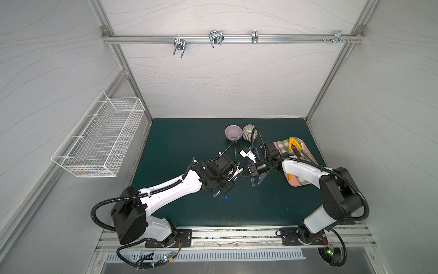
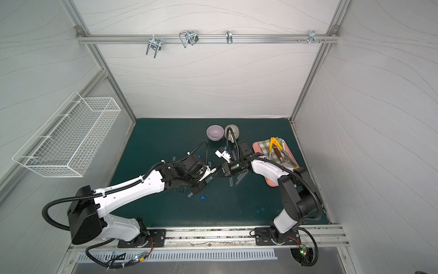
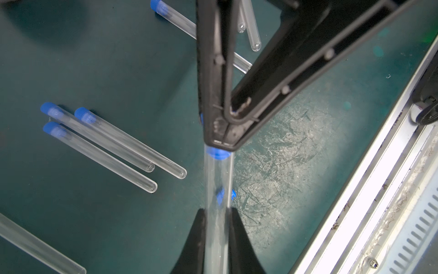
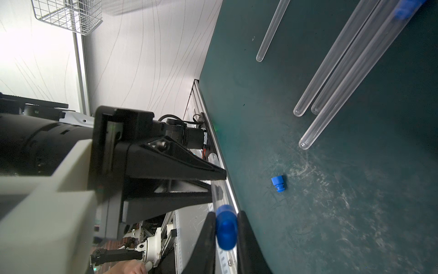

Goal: Remove stoppers from test tubes
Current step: Open the stopper on the test tube.

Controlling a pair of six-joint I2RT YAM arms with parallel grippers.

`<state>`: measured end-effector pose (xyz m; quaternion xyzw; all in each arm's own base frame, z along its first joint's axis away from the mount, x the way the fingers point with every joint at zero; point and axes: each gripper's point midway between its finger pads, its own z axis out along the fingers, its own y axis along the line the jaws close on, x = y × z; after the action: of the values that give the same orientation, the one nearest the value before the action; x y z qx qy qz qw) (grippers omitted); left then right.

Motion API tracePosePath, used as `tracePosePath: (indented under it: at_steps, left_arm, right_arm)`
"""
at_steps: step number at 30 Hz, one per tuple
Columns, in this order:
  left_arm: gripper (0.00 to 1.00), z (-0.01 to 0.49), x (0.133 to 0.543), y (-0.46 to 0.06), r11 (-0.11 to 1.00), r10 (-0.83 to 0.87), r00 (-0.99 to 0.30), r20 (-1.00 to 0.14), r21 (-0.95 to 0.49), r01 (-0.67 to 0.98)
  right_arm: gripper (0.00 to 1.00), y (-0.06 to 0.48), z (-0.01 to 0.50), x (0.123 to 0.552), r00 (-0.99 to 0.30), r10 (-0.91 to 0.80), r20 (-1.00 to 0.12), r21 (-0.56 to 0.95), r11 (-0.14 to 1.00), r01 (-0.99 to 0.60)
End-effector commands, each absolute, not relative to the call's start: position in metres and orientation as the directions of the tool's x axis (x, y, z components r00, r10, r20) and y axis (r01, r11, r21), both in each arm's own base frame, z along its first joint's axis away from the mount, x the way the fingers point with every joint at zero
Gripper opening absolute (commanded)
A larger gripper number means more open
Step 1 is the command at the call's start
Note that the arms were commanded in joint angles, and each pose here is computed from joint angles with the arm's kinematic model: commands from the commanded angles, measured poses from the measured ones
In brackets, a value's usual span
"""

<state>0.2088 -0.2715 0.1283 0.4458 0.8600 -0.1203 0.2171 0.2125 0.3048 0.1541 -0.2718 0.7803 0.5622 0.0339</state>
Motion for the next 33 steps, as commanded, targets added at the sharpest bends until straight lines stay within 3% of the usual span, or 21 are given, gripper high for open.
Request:
tracePosePath:
  at_steps: [1,8,19,33]
  left_arm:
    - [0.0,0.127,0.212,-0.274,0.561,0.729,-0.486,-0.482,0.014,0.828]
    - [0.0,0.125,0.214,-0.272,0.568,0.731,-0.489,-0.476,0.028,0.822]
    - [0.0,0.121,0.218,-0.267,0.58,0.74,-0.496,-0.455,0.059,0.812]
    - [0.0,0.114,0.223,-0.26,0.595,0.75,-0.508,-0.425,0.097,0.798]
  right_arm:
    - [0.07,0.305,0.167,0.209,-0.832,-0.393,-0.391,0.857,0.173,-0.485]
    - [0.01,0.302,0.166,0.211,-0.834,-0.391,-0.389,0.854,0.186,-0.486]
    - [0.0,0.296,0.169,0.212,-0.837,-0.379,-0.393,0.856,0.181,-0.484]
    - [0.0,0.283,0.165,0.222,-0.834,-0.373,-0.407,0.807,0.282,-0.52]
